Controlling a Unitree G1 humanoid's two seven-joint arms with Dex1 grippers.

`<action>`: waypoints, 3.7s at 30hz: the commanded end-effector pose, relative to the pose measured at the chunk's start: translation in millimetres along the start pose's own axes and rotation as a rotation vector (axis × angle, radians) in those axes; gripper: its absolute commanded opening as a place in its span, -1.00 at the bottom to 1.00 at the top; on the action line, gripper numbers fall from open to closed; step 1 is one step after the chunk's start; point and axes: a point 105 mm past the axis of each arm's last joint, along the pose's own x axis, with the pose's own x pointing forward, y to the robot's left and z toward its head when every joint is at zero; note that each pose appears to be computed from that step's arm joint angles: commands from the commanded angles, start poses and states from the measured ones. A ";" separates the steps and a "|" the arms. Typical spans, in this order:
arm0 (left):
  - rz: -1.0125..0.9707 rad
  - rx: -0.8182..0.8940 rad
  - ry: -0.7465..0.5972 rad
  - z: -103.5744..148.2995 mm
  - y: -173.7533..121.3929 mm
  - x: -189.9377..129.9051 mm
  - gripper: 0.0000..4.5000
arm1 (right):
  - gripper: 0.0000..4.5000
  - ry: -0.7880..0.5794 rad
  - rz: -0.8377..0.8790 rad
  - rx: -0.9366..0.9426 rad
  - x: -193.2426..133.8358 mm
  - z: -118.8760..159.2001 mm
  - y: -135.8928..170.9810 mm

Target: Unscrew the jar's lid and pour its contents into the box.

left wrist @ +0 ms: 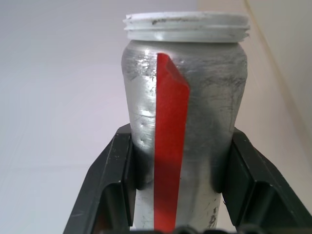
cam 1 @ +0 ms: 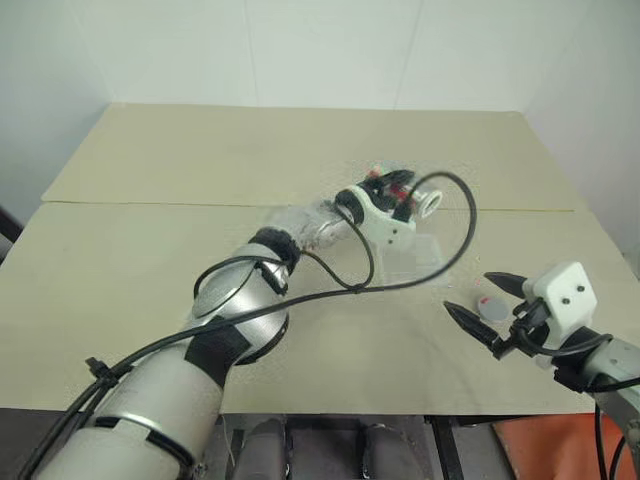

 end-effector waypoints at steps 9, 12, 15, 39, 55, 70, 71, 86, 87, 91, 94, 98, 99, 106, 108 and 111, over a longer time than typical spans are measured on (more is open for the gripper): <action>0.019 -0.746 -0.092 -9.5 17.5 -12.5 -0.13 | 0.99 -0.008 0.002 -0.046 5.6 4.6 -6.5; 0.017 -0.512 -0.009 -17.6 13.1 -13.4 -0.13 | 0.99 -0.010 0.008 -0.046 6.2 5.3 -6.7; 0.020 -0.102 0.028 -17.7 14.9 -11.0 -0.13 | 0.99 0.005 0.013 -0.049 4.5 1.5 -6.1; 0.044 1.060 -0.410 44.2 2.3 4.4 -0.13 | 0.99 -0.005 -0.062 -0.031 -0.2 -1.1 -8.3; 0.137 -0.795 -0.041 -12.1 33.0 -4.9 -0.13 | 0.99 0.015 -0.040 -0.052 2.8 -2.4 -9.7; 0.217 -1.121 -0.068 -82.3 -3.8 -106.5 -0.13 | 0.99 0.011 0.061 -0.088 5.5 2.9 0.5; 0.250 -1.156 -0.063 -85.1 -5.8 -117.7 -0.13 | 0.99 0.011 0.067 -0.087 6.8 2.3 1.3; 0.428 -1.201 0.202 -92.0 -49.0 -195.4 -0.13 | 0.99 0.012 0.116 -0.112 24.8 -4.6 -0.1; 0.420 -1.217 0.217 -92.7 -52.9 -196.4 -0.13 | 0.99 0.011 0.119 -0.113 25.1 -4.3 0.5; 0.419 -1.250 0.261 -97.0 -63.4 -199.3 -0.13 | 0.99 0.006 0.131 -0.112 22.1 -2.4 2.2; 0.401 -1.281 0.245 -96.1 -67.0 -200.2 -0.13 | 0.99 0.017 0.137 -0.119 20.0 -4.0 2.7; 0.397 -1.315 0.229 -95.1 -67.8 -202.4 0.46 | 1.00 0.028 0.132 -0.124 18.1 -5.5 2.2; 0.395 -1.308 0.225 -94.5 -67.3 -202.4 0.61 | 1.00 0.028 0.132 -0.123 18.0 -5.6 2.2; 0.438 -1.258 0.254 -97.5 -65.8 -207.0 0.99 | 1.00 0.015 0.174 -0.124 17.8 -3.0 6.8; 0.435 -1.261 0.259 -97.2 -65.8 -212.8 0.99 | 1.00 0.015 0.171 -0.125 19.3 -3.1 5.5; 0.390 -1.309 0.277 -96.2 -72.1 -225.5 0.99 | 1.00 0.015 0.176 -0.116 21.0 -3.7 4.5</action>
